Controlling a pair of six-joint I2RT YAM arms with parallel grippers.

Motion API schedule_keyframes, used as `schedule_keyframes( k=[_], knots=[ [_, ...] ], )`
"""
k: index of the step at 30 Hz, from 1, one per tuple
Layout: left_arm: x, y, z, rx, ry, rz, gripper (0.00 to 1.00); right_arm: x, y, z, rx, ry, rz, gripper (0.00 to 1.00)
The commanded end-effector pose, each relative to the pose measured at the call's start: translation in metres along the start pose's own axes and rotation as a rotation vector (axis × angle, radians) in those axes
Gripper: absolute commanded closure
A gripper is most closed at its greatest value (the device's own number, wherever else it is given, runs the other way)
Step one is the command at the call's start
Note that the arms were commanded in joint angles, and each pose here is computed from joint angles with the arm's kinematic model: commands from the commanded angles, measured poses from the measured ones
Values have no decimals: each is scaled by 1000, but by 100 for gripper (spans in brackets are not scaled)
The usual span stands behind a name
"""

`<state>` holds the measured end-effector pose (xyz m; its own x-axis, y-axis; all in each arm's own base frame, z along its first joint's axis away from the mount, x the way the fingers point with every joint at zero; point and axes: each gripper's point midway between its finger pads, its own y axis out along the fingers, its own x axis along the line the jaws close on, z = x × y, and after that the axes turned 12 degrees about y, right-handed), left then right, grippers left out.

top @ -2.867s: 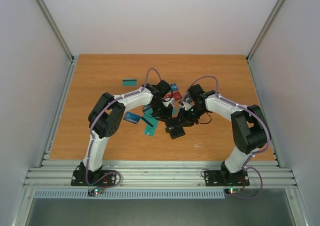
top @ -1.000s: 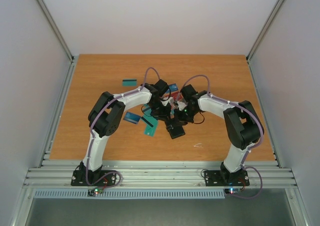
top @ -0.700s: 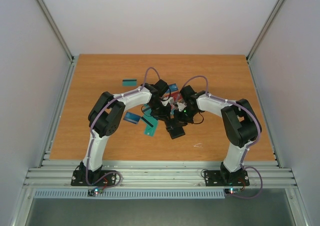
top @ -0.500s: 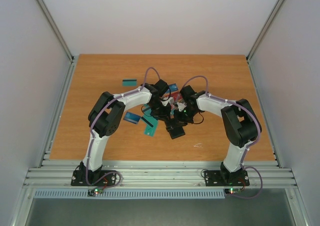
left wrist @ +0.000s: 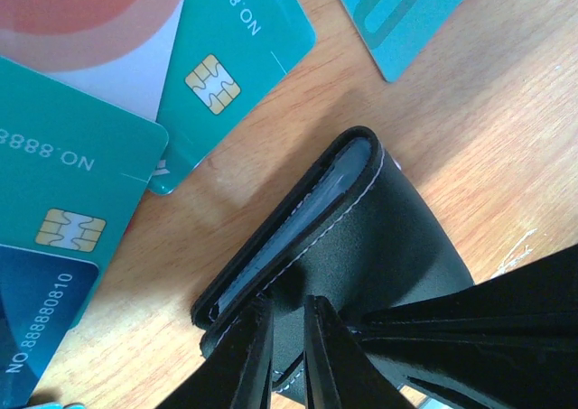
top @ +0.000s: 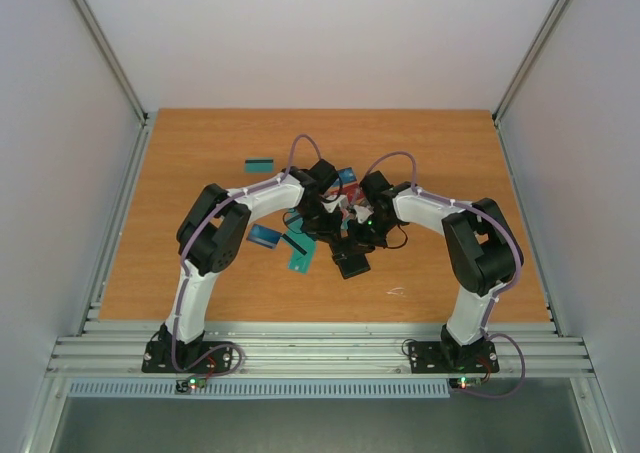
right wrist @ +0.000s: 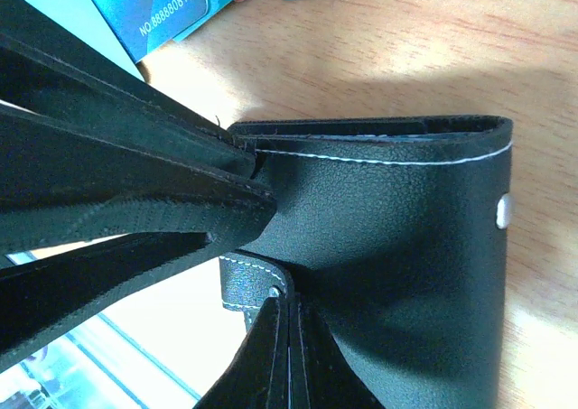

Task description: Put the credit cards into the card holder

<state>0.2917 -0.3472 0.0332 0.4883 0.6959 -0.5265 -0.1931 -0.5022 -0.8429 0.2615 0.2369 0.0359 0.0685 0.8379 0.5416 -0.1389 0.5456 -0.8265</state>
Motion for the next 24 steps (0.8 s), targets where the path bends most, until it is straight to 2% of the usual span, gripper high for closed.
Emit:
schedule_keyframes(
  k=[1,24],
  knots=[
    [16,15,11,63,-19,-54,88,2,-6,2,-7,6,20,99],
    [15,18,11,69,-13,-66,88,6,-10,10,9,22,-1,99]
  ],
)
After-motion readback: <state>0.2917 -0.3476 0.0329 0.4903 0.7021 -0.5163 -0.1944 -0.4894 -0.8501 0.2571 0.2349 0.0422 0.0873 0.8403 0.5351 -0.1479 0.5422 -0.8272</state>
